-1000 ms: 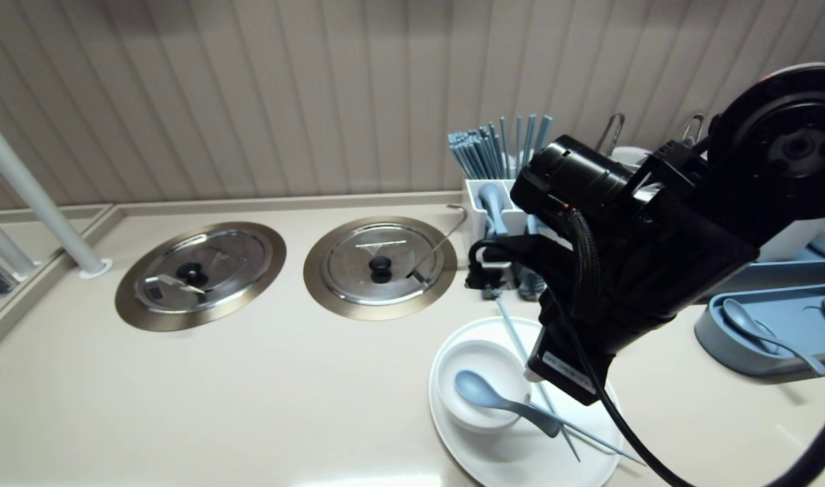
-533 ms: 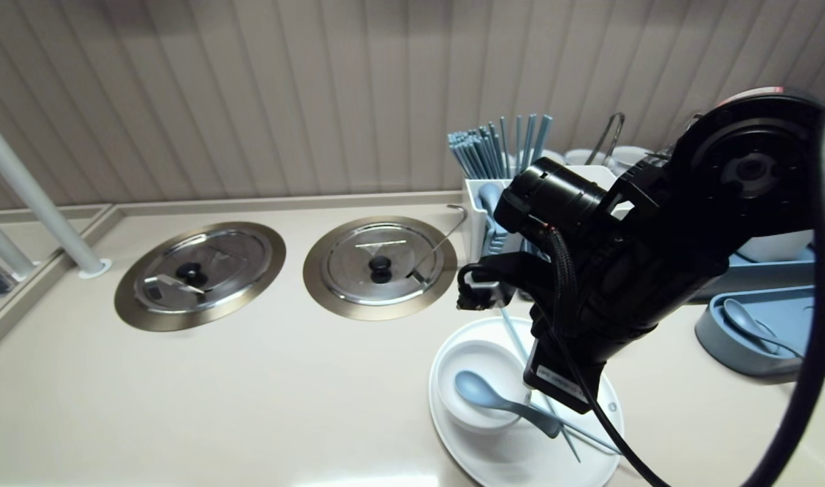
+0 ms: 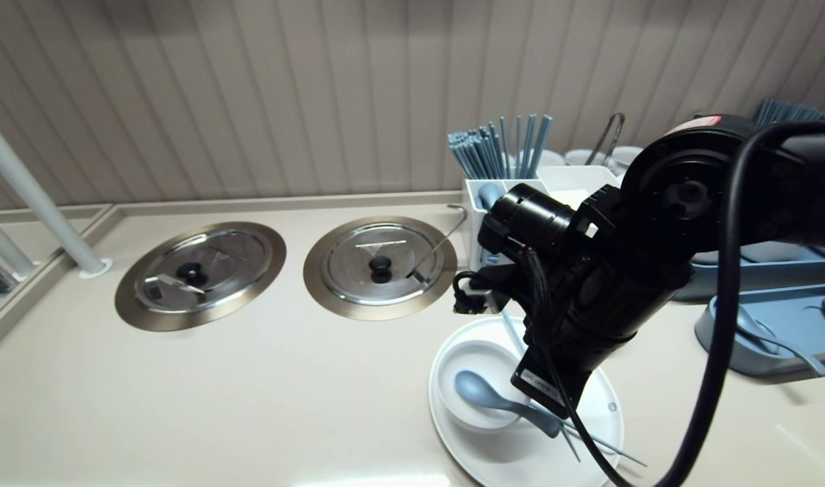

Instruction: Put the spoon back from the bowl

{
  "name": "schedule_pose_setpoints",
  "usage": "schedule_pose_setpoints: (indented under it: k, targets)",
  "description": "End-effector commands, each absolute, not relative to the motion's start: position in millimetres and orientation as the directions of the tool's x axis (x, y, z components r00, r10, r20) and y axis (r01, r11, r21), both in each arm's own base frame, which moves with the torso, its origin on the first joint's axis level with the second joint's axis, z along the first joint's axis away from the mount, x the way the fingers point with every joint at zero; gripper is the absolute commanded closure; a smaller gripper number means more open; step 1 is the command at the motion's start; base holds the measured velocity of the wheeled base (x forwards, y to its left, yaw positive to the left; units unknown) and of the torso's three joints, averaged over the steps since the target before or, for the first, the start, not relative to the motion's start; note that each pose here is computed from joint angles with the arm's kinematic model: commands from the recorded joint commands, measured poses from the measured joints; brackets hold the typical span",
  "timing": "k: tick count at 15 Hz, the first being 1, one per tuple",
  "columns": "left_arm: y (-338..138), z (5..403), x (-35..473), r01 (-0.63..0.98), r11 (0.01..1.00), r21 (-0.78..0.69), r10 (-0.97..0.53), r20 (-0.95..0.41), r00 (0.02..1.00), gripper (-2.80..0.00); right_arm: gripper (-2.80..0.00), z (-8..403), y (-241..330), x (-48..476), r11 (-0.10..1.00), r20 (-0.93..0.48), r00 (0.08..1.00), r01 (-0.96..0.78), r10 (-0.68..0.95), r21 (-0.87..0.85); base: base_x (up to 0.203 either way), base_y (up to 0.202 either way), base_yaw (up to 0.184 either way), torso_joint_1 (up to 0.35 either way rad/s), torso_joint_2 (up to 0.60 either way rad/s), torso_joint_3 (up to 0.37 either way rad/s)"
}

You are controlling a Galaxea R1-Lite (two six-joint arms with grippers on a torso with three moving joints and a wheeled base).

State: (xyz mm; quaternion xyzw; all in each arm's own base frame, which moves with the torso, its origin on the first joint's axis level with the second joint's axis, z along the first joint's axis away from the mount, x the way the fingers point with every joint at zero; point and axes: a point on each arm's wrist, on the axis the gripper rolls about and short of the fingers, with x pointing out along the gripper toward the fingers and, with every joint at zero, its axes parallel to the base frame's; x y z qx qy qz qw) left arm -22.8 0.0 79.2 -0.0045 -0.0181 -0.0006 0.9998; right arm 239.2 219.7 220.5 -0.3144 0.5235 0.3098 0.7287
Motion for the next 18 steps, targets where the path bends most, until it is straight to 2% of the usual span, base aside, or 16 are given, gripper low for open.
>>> schedule_pose_setpoints:
  k: [1,6,7,18]
  targets:
    - [0.0,76.9,-22.2,0.001,1.0,-0.009,0.0,0.029,1.0,0.0,0.0,221.7,218.0,239.8,0.621,-0.958,0.262,-0.773,0.12,-0.133,0.0,0.0,0.0,0.0,0.0,0.0]
    - [0.0,76.9,-22.2,0.002,1.0,-0.009,-0.001,0.029,1.0,0.0,0.0,227.3,218.7,233.5,0.612,-0.952,0.276,-0.778,0.131,-0.141,0.0,0.0,0.0,0.0,0.0,0.0]
    - [0.0,76.9,-22.2,0.0,1.0,-0.009,0.0,0.029,1.0,0.0,-2.8,228.9,217.8,232.5,0.61,-0.951,0.278,-0.779,0.135,-0.141,0.0,0.0,0.0,0.0,0.0,0.0]
    - [0.0,76.9,-22.2,0.002,1.0,-0.009,-0.002,0.029,1.0,0.0,-2.8,222.5,215.7,224.7,0.578,-0.962,0.248,-0.804,0.114,-0.139,0.0,0.0,0.0,0.0,0.0,0.0]
